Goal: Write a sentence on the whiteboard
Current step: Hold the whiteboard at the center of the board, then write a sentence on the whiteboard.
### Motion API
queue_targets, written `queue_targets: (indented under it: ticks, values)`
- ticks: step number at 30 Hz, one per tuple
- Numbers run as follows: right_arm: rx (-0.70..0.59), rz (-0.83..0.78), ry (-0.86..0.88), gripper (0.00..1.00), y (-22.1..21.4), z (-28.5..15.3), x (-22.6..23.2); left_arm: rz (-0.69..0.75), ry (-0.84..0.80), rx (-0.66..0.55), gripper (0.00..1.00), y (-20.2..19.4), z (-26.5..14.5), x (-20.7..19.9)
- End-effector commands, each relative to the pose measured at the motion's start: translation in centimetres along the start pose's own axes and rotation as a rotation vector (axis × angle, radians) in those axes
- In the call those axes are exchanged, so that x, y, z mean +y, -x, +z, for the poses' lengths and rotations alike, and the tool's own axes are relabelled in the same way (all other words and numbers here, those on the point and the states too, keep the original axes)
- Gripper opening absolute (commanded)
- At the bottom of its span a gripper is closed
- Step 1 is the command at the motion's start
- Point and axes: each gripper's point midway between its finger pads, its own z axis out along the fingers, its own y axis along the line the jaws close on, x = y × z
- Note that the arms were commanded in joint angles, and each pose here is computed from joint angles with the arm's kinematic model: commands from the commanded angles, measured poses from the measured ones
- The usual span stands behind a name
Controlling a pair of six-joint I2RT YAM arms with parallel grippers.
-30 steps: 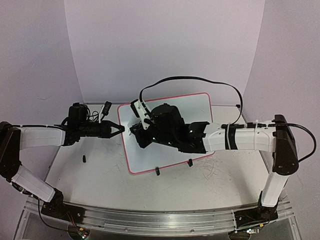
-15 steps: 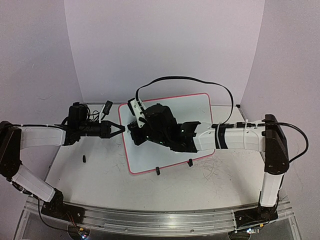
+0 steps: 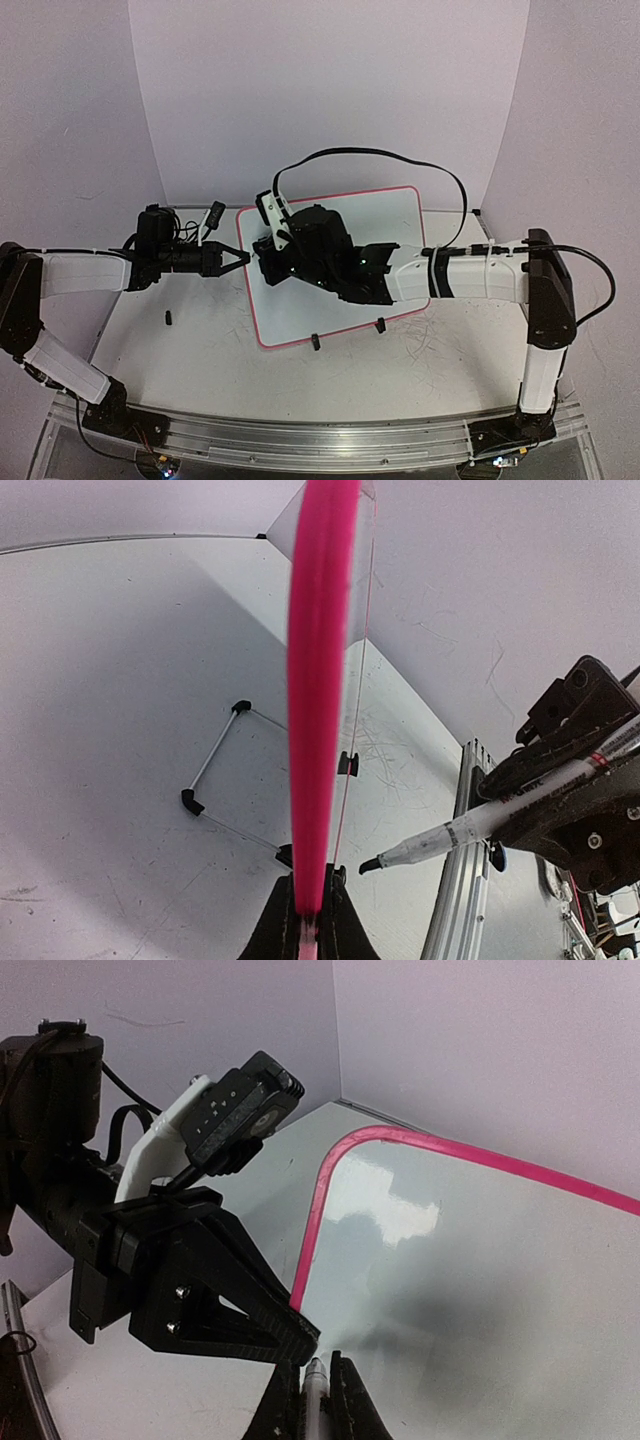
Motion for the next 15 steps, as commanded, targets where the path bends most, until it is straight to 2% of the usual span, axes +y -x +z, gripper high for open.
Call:
queue_targets:
  ticks: [1,15]
  values:
    - [-0.072,0.032,-0.010,0.00,2.43,0.35,0.07,0.038,0.029,-0.034,0.00,1.14,-0.18,0.37]
    - [-0.054,0.039,-0.047,0.00,1.66,1.27,-0.47,0.040,0.032,-0.038,0.00,1.26,-0.37,0.44]
